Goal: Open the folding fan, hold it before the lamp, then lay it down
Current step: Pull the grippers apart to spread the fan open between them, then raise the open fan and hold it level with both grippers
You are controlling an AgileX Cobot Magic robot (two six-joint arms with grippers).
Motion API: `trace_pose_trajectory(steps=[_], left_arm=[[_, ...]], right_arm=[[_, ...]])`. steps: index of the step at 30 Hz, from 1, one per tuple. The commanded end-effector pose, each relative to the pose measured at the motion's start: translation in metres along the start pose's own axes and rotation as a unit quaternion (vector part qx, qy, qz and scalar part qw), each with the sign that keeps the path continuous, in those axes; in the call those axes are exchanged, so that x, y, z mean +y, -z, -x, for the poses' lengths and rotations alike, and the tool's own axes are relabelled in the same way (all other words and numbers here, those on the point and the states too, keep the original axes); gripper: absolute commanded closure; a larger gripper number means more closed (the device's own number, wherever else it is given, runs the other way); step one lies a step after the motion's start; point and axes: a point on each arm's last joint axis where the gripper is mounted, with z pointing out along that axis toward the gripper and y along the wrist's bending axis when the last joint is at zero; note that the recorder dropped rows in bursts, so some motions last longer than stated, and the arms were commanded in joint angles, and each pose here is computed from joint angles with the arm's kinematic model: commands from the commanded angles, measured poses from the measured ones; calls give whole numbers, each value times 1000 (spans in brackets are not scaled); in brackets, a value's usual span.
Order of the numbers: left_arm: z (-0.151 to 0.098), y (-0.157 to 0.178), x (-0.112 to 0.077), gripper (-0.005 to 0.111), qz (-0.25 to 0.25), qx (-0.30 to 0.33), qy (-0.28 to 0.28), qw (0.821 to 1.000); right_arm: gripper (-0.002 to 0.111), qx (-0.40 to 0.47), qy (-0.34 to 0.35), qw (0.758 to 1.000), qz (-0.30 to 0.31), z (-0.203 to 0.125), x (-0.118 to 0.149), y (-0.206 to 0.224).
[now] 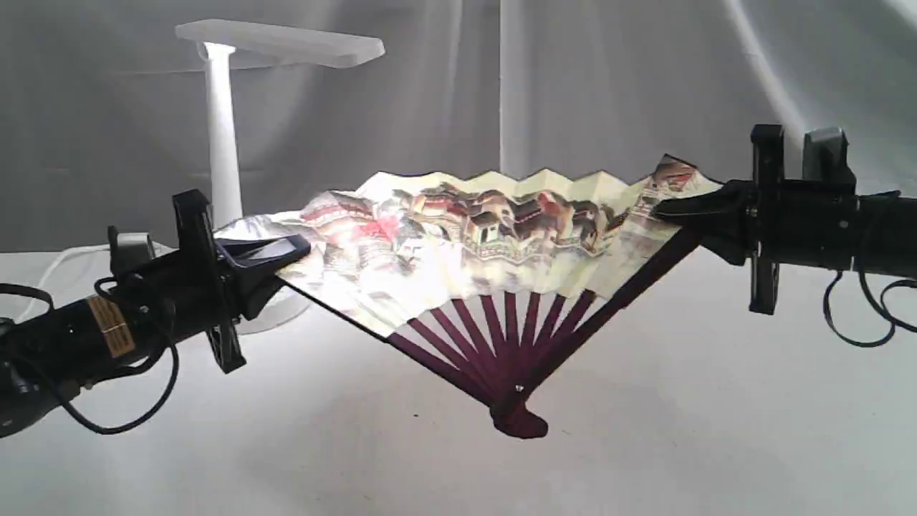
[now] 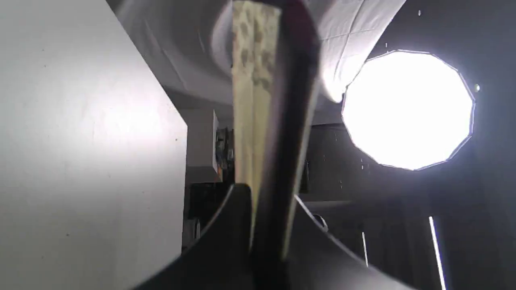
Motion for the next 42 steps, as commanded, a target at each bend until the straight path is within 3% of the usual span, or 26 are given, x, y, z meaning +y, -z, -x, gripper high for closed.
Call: trace_pose_trajectory(steps=[1,14,21,42], left_arm=[[11,12,-7,107,-22,-31,4,999],[24,49,12,107,7,-81,2,997],[19,51,17,107,15,-81,0,997],[20,52,16,107,13,-87,3,996]], right_arm=[[108,16,41,999,-27,0,-3,14],[108,-24,25,998,-61,11,-12,31],[108,-75,-25,992,-93,11,-34,41],[108,-120,-39,989,-81,12,-52,75]])
